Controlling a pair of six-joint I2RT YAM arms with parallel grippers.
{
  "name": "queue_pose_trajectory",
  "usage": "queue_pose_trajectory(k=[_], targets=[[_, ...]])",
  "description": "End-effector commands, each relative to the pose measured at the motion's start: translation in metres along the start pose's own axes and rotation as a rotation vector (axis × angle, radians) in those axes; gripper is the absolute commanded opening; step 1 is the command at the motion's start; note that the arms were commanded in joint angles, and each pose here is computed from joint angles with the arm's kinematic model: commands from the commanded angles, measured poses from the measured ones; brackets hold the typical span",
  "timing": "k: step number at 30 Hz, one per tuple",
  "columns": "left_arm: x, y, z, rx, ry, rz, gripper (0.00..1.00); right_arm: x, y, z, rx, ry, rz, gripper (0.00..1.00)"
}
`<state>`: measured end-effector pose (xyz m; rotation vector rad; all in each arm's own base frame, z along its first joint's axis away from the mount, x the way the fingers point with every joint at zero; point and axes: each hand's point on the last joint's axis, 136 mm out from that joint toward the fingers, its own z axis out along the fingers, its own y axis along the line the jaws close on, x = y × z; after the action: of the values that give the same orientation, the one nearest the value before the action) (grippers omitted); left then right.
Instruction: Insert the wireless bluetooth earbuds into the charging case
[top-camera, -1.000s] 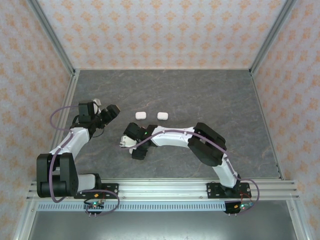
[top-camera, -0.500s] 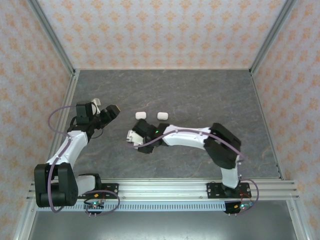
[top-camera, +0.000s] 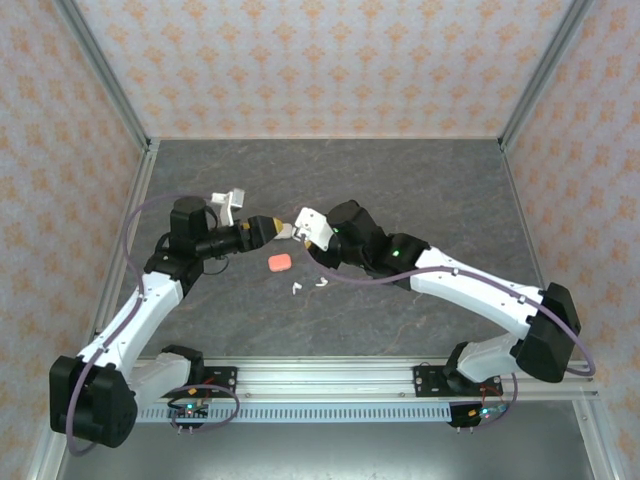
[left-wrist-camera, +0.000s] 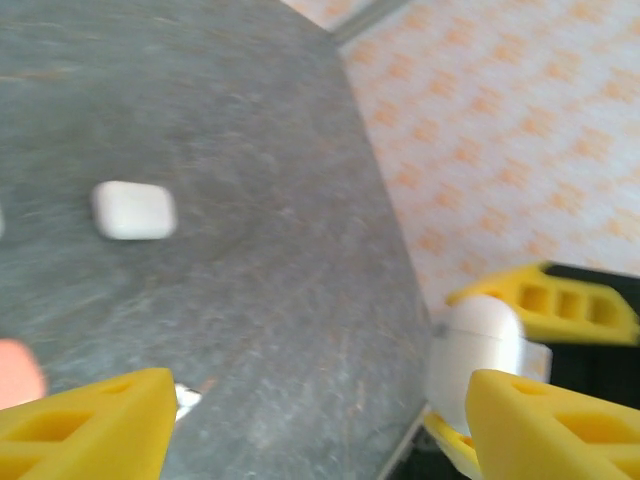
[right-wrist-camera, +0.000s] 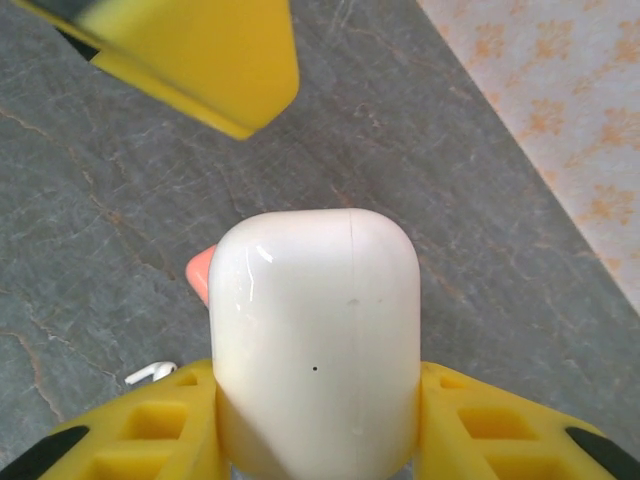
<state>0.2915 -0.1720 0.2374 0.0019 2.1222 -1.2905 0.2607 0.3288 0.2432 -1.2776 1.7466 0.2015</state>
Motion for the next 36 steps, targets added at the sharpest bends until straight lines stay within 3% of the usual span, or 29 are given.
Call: queue_pose_trajectory(k=[1, 7, 14, 20, 28, 31, 36], targets=[[-0.005, -0.044, -0.002, 0.120, 0.013, 0.109, 0.76, -0.004, -0.009, -0.010, 0.047, -0.012, -0.046, 0.41], [0.006, -0.063, 0.013, 0.178, 0.073, 0.144, 0.71, -0.010, -0.011, -0.016, 0.046, -0.036, -0.057, 0.41], [0.018, -0.073, 0.028, 0.215, 0.134, 0.170, 0.57, -0.014, -0.008, -0.017, 0.028, -0.054, -0.053, 0.41], [0.020, -0.075, 0.033, 0.223, 0.139, 0.179, 0.35, -0.012, -0.006, -0.016, 0.020, -0.049, -0.051, 0.41], [0.021, -0.076, 0.031, 0.215, 0.133, 0.195, 0.17, -0.005, -0.007, -0.015, 0.010, -0.021, -0.019, 0.45], [0.019, -0.076, 0.027, 0.205, 0.113, 0.230, 0.14, -0.003, -0.007, -0.020, -0.012, -0.021, 0.018, 0.59], [0.016, -0.073, 0.023, 0.170, 0.067, 0.317, 0.09, -0.002, -0.008, -0.041, -0.079, -0.080, 0.115, 0.94]])
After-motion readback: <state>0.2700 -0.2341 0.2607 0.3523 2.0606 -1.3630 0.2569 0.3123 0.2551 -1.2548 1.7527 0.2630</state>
